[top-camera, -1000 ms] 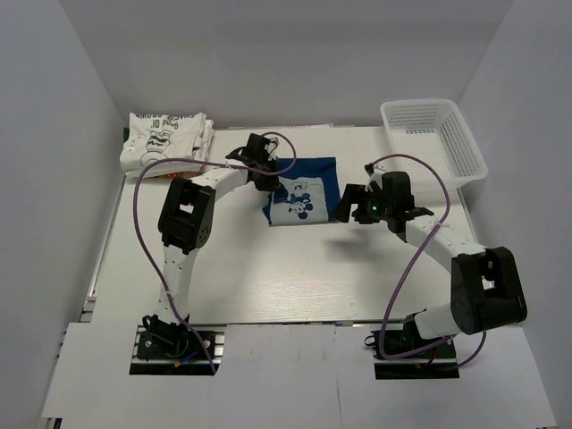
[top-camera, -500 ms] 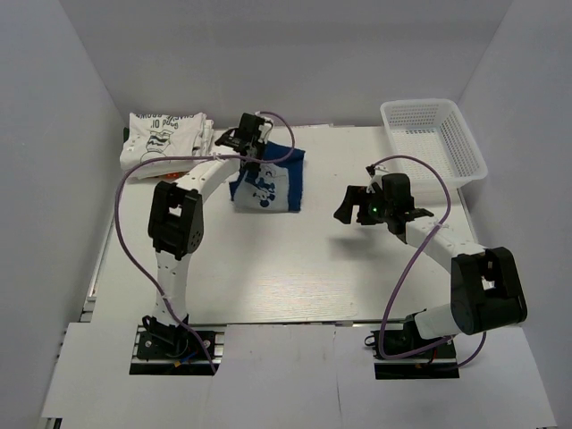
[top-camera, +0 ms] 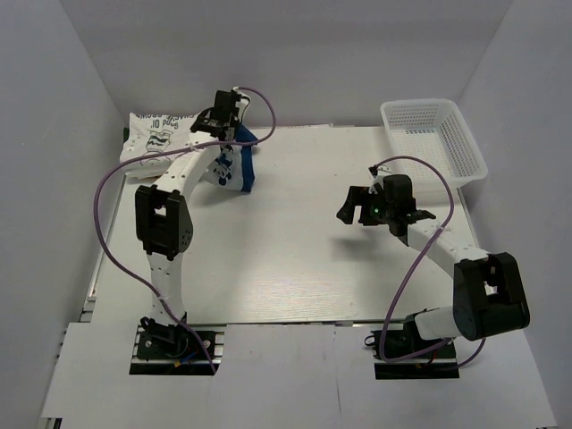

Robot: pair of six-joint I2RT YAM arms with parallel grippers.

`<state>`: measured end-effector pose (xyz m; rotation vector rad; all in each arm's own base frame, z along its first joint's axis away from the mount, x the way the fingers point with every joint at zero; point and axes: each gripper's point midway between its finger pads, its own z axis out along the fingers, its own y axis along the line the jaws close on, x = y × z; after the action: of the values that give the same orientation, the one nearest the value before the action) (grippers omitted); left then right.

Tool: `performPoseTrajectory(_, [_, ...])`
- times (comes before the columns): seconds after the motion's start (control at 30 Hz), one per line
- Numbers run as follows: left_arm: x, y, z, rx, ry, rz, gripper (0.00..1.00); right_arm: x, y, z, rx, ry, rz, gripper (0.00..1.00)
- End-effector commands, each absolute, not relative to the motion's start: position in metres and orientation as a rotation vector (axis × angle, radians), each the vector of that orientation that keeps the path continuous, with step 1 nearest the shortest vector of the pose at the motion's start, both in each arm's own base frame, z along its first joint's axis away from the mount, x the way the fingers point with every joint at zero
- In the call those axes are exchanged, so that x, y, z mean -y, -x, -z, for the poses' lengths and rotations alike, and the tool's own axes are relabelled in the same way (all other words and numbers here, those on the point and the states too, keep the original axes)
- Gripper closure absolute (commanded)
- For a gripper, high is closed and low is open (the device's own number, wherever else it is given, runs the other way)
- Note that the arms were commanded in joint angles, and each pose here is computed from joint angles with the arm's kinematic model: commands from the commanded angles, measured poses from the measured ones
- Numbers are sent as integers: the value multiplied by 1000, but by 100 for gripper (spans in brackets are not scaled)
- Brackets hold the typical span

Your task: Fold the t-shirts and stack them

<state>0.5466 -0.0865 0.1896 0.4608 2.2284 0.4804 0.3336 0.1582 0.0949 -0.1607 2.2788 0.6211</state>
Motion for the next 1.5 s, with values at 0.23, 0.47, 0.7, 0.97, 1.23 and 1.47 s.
performPoseTrajectory(0.23, [46, -540, -331, -1963, -296, -532, 100, -158, -337, -104, -2242, 174, -613, 10])
performPoseTrajectory(0.47, [38, -533, -378, -1877, -239, -498, 100, -157, -339, -104, -2247, 169, -611, 10])
performPoseTrajectory(0.7, [19, -528, -407, -1811, -173, -508, 100, -157, -339, -95, -2278, 156, -606, 10])
performPoseTrajectory(0.97, [-22, -547, -382, -1852, -110, -553, 100, -157, -345, -88, -2316, 141, -592, 10])
performPoseTrajectory(1.23, [-78, -592, -305, -1968, 17, -578, 100, -147, -347, -72, -2402, 112, -512, 10])
performPoseTrajectory(1.47, [-133, -616, -250, -2029, 143, -566, 100, -152, -351, -67, -2430, 124, -516, 10])
